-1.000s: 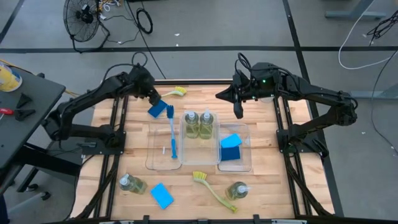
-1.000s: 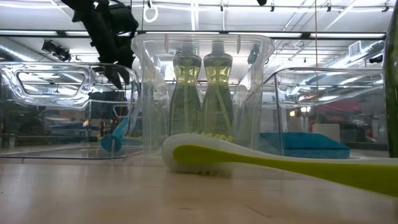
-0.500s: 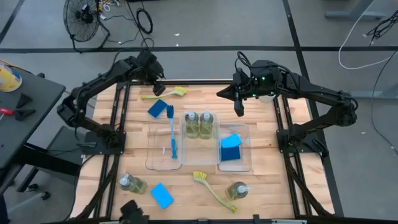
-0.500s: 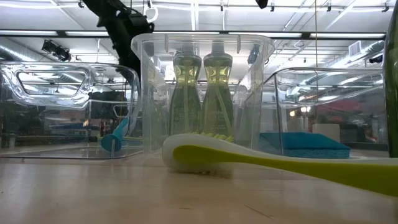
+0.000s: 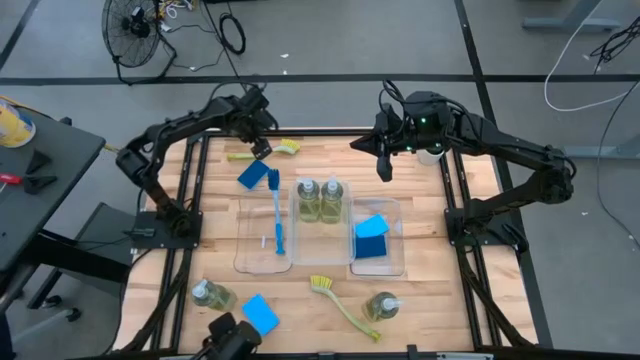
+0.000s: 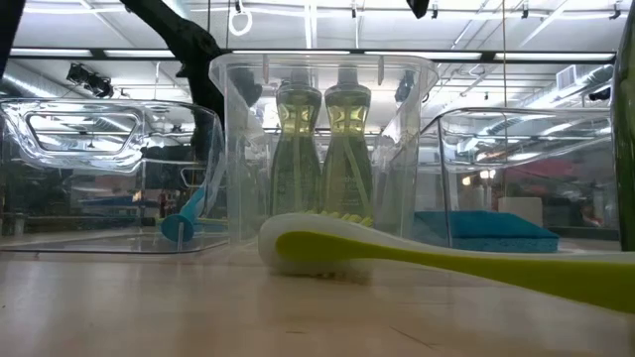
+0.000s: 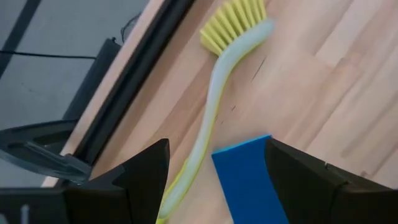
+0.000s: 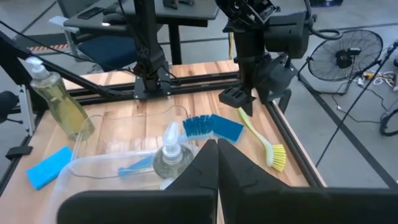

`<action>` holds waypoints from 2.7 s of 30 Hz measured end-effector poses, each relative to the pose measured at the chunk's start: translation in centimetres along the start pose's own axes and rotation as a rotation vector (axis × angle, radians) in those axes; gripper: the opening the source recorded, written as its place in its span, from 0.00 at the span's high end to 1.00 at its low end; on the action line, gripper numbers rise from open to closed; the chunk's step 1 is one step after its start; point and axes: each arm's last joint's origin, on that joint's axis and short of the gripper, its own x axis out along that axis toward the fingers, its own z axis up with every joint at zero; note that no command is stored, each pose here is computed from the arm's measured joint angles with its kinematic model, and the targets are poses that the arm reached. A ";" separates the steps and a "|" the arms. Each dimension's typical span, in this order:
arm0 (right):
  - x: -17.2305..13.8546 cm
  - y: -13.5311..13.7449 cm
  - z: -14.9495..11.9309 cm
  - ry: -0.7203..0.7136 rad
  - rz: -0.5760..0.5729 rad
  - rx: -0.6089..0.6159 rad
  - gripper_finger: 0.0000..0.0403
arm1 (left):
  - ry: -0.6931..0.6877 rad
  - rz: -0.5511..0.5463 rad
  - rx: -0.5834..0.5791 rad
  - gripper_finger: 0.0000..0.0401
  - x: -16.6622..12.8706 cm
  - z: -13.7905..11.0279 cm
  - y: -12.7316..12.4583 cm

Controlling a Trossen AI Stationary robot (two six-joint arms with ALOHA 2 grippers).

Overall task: Pick & Place Kitchen Sink Supplies
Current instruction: Put the yellow dishwashing brush into the left transparent bin

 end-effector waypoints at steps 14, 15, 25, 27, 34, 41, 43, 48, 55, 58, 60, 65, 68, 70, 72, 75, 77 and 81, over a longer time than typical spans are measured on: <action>0.0 -0.3 -0.1 0.010 -0.012 0.042 1.00 | 0.095 -0.044 0.018 0.33 5.0 0.1 0.7; 0.0 -0.3 -0.1 0.010 -0.013 0.042 1.00 | 0.103 -0.046 0.014 0.33 5.3 0.0 0.8; 0.0 -0.4 -0.1 0.010 -0.052 0.044 1.00 | 0.135 -0.074 -0.003 0.33 7.4 -0.2 1.4; -0.1 -0.4 -0.1 0.010 -0.052 0.044 1.00 | 0.128 -0.078 -0.008 0.33 7.7 -0.2 1.4; 0.0 -0.4 -0.1 0.008 -0.065 0.055 1.00 | 0.127 -0.076 -0.015 0.33 8.7 -0.1 1.4; -0.1 -0.5 -0.1 0.005 -0.074 0.069 1.00 | 0.163 -0.082 -0.015 0.33 9.9 -0.4 1.4; 0.0 -0.5 -0.1 0.006 -0.074 0.069 1.00 | 0.167 -0.084 -0.015 0.34 10.0 -0.4 1.3; 0.0 -0.5 -0.1 0.006 -0.073 0.069 1.00 | 0.171 -0.086 -0.026 0.46 10.2 -0.4 1.3; 0.0 -0.5 -0.1 0.006 -0.073 0.066 1.00 | 0.176 -0.087 -0.035 0.74 10.2 -0.5 1.3; 0.0 -0.5 -0.1 0.006 -0.074 0.062 1.00 | 0.177 -0.088 -0.034 0.86 10.2 -0.5 1.3; -0.1 -0.5 -0.1 0.006 -0.074 0.062 1.00 | 0.179 -0.089 -0.036 0.89 10.2 -0.5 1.3; 0.0 -0.5 -0.1 0.011 -0.073 0.063 1.00 | 0.204 -0.096 -0.035 0.89 10.1 -0.7 1.2; 0.0 -0.5 -0.1 0.011 -0.073 0.063 1.00 | 0.241 -0.103 -0.035 0.89 9.9 -1.1 1.1; -0.1 -0.5 -0.1 0.011 -0.072 0.063 1.00 | 0.268 -0.095 -0.033 0.88 9.6 -1.3 1.1; -0.1 -0.4 -0.1 0.011 -0.068 0.063 1.00 | 0.277 -0.088 -0.031 0.88 9.1 -1.4 1.1; -0.1 -0.4 -0.1 0.012 -0.064 0.052 1.00 | 0.259 -0.070 -0.031 0.88 8.1 -1.3 1.2; 0.0 -0.4 -0.1 0.012 -0.064 0.049 1.00 | 0.246 -0.052 -0.032 0.88 7.3 -1.2 1.3; -0.1 -0.4 -0.1 0.013 -0.063 0.048 1.00 | 0.196 -0.012 -0.035 0.88 5.2 -1.0 1.4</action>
